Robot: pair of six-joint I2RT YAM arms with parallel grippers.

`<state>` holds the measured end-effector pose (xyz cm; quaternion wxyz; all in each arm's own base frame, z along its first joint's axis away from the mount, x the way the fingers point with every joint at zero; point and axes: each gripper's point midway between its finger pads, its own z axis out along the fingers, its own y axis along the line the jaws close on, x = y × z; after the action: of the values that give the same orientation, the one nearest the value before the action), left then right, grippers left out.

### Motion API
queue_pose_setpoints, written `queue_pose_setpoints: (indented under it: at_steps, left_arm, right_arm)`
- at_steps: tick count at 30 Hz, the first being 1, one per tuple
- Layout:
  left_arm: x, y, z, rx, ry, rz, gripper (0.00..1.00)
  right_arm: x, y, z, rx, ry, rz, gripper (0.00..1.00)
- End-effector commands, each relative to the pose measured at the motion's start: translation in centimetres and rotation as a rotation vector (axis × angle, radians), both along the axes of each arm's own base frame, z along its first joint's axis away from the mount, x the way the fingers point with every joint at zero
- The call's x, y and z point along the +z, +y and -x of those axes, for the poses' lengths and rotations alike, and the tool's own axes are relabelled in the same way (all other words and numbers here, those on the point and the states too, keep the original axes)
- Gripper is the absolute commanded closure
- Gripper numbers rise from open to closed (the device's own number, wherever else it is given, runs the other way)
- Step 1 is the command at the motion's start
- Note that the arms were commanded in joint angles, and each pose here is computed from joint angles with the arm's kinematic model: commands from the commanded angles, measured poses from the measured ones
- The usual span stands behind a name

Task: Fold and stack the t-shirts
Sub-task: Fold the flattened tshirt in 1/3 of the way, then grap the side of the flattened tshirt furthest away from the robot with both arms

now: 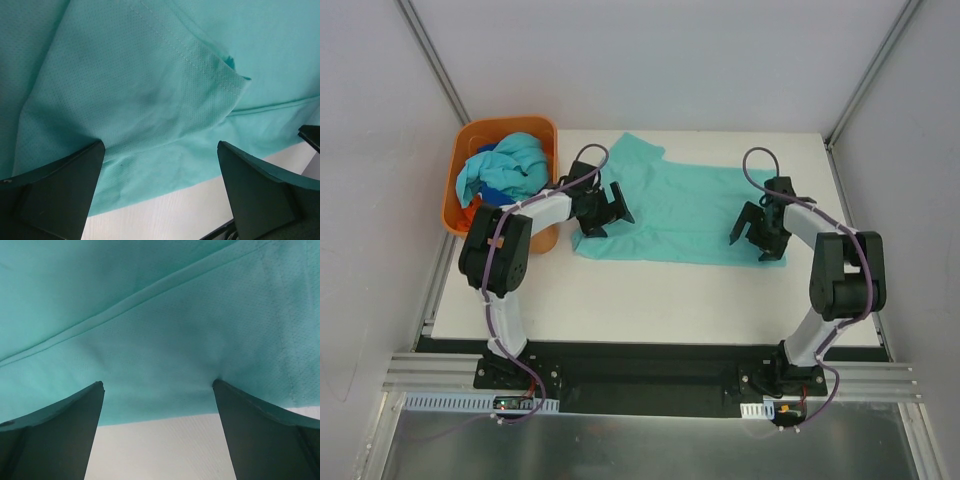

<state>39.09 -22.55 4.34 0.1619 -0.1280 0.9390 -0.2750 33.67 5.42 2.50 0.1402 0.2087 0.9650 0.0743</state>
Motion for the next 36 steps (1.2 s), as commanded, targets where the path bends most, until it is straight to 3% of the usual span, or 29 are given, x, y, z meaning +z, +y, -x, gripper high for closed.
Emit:
queue_pose_setpoints:
  at_steps: [1,11,16,23,27,30,31,32,36]
  left_arm:
    - [-2.7,1.8,5.4,0.024,0.128,-0.072,0.01]
    - [-4.9,5.1,20.0,0.091,0.195,-0.199,0.01]
    - [-2.5,4.7,21.5,0.092,0.107,-0.112,0.01]
    - [7.7,1.0,14.7,-0.006,-0.195,-0.035,0.01]
    - [11.4,0.5,9.9,-0.048,-0.306,-0.149,0.01]
    - [12.9,1.2,5.2,-0.041,-0.321,-0.237,0.01]
    - [15.2,1.0,3.2,-0.025,-0.359,-0.23,0.01]
    - [13.2,1.1,2.3,-0.035,-0.3,-0.271,0.01]
    - [11.7,2.1,-3.4,-0.042,-0.274,-0.36,0.01]
  right_arm:
    - [-1.7,0.3,5.2,-0.027,0.105,-0.03,0.03]
    - [-2.1,-0.7,17.7,-0.203,0.14,-0.026,0.03]
    - [0.1,-0.3,19.3,-0.196,0.066,-0.06,0.03]
    - [10.3,-2.4,14.1,-0.147,-0.256,0.048,0.03]
    - [14.1,-3.5,11.0,-0.134,-0.323,0.109,0.03]
    - [15.1,-3.5,8.3,-0.118,-0.343,0.084,0.03]
    - [15.0,-3.0,7.0,-0.102,-0.346,0.046,0.03]
    - [15.0,-3.2,6.3,-0.106,-0.352,0.042,0.03]
    - [14.7,-3.9,3.3,-0.114,-0.338,0.014,0.03]
